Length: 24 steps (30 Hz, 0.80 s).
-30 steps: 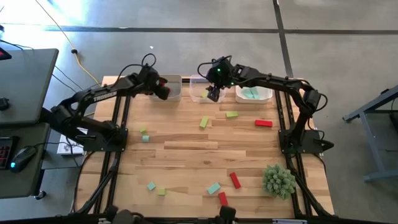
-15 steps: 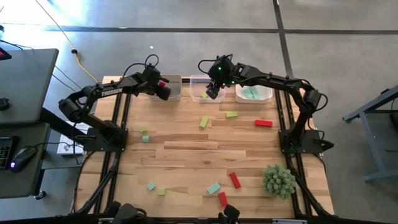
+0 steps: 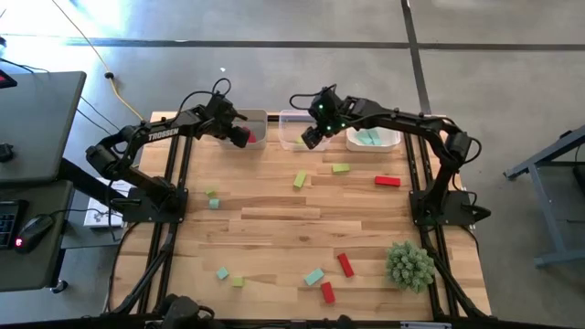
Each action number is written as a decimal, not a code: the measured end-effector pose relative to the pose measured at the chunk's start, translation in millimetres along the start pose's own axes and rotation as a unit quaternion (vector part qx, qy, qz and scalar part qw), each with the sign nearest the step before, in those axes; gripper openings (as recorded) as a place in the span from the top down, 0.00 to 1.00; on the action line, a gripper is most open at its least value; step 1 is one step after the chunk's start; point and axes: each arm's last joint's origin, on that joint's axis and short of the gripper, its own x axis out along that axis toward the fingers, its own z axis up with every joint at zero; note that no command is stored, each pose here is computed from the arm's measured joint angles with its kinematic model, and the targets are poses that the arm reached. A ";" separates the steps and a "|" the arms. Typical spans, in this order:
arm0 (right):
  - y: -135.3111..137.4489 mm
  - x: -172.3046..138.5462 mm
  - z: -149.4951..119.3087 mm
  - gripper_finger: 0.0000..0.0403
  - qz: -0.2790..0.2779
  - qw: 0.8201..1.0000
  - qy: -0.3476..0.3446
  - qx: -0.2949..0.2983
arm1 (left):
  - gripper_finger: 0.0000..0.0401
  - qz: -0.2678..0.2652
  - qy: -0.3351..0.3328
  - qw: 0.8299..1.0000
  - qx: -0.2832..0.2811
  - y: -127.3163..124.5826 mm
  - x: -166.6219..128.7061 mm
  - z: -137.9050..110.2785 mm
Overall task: Sort & place blocks by color
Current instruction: Put the red block into the gray bin
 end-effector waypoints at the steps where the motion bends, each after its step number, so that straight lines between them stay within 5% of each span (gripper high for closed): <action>1: 3.6 0.3 -2.0 0.50 0.001 1.000 0.004 0.003 | 0.53 -0.001 0.000 1.000 0.002 -0.1 0.0 0.0; 15: 55.5 1.8 -33.1 0.50 0.018 0.997 0.064 0.047 | 0.50 -0.012 -0.010 0.995 0.095 -13.4 -14.3 19.1; 24: 80.0 -2.5 -64.6 0.50 -0.031 0.986 0.134 0.090 | 0.50 -0.039 -0.004 0.985 0.171 -43.0 -23.1 21.0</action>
